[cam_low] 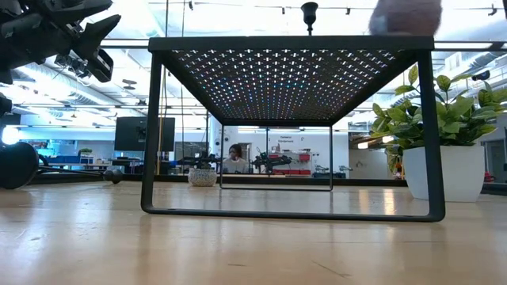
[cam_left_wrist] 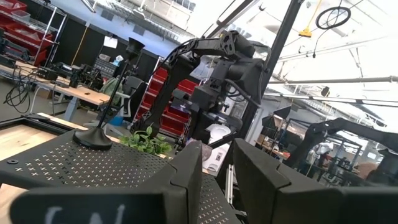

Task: Pick & Place candle stick holders
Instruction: Put the right white candle on the shelf

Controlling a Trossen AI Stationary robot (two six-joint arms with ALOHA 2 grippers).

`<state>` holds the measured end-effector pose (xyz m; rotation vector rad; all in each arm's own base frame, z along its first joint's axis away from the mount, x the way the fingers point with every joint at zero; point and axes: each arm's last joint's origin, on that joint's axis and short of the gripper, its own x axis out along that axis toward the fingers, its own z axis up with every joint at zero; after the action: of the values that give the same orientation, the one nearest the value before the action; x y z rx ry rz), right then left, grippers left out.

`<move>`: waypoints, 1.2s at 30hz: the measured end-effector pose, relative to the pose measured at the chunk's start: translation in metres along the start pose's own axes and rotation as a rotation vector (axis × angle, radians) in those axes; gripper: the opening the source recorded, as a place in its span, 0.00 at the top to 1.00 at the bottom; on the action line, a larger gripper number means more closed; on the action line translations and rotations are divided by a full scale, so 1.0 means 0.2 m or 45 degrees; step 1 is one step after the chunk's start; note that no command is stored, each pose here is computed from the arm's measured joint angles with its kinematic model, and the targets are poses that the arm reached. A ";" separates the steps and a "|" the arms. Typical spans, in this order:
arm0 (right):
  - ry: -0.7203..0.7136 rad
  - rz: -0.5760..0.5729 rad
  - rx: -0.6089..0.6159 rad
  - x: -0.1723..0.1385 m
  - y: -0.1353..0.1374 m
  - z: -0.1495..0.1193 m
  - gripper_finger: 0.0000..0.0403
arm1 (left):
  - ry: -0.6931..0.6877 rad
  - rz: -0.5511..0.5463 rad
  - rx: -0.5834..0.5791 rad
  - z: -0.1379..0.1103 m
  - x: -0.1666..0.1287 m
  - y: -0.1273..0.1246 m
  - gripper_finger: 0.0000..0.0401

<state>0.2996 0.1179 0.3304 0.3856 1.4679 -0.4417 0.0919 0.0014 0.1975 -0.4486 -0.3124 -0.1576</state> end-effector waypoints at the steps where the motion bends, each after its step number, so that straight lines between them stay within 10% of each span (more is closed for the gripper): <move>1: -0.004 0.004 -0.010 0.00 0.00 0.02 1.00 | 0.000 0.000 0.000 0.00 0.00 0.00 0.77; 36: -0.009 0.113 -0.170 0.11 0.17 0.18 1.00 | 0.003 0.001 0.000 0.00 0.00 0.00 0.77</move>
<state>0.3486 0.1270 0.3102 0.3410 1.4585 -0.2723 0.0920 0.0014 0.1973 -0.4484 -0.3099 -0.1573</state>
